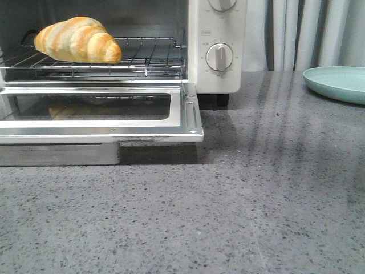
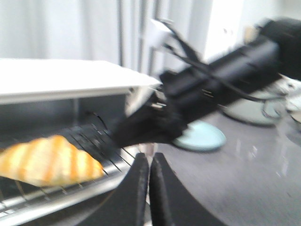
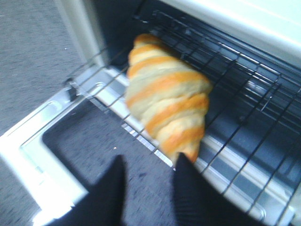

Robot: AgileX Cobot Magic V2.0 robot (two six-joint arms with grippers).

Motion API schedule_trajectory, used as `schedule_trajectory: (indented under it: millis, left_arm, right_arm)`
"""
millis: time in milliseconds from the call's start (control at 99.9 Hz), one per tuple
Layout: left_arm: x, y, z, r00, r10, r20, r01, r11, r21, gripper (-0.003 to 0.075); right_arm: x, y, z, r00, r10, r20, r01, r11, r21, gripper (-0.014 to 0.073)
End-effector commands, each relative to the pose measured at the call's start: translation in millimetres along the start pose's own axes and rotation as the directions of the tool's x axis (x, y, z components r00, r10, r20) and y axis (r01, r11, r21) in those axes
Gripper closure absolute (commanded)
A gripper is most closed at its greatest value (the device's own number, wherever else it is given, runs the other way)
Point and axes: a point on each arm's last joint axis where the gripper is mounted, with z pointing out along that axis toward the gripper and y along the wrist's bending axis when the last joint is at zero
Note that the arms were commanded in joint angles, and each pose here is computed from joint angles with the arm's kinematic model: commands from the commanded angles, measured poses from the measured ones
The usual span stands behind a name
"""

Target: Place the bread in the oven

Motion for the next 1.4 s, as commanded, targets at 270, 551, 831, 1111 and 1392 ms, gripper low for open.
schedule_trajectory:
  millis: [270,551,831,1111,1392]
  left_arm:
    - [-21.2,5.2,-20.8,0.987,0.04,0.159,-0.017,0.99,-0.142,0.0742]
    - [-6.7,10.2,-16.1,0.993,0.023,0.116,-0.003,0.986,-0.168,0.0741]
    - [5.5,12.3,-14.0,0.996,0.009,0.084,0.006,0.984,-0.176,0.0741]
    - [5.5,12.3,-14.0,0.996,0.009,0.084,0.006,0.984,-0.176,0.0741]
    - [5.5,12.3,-14.0,0.996,0.009,0.084,0.006,0.984,-0.176,0.0741]
  right_arm:
    - [56.5,-12.1,-168.0,0.924,-0.191,0.332,0.184,0.982,0.054,0.0661]
    - [129.4,-36.9,-248.6,0.9,-0.214,0.379,0.159,0.973,0.169,0.0664]
    - [141.5,-46.2,-284.3,0.839,-0.261,0.478,0.154,0.955,0.252,0.0664]
    - [141.5,-46.2,-284.3,0.839,-0.261,0.478,0.154,0.955,0.252,0.0664]
    - [141.5,-46.2,-284.3,0.839,-0.261,0.478,0.154,0.955,0.252,0.0664]
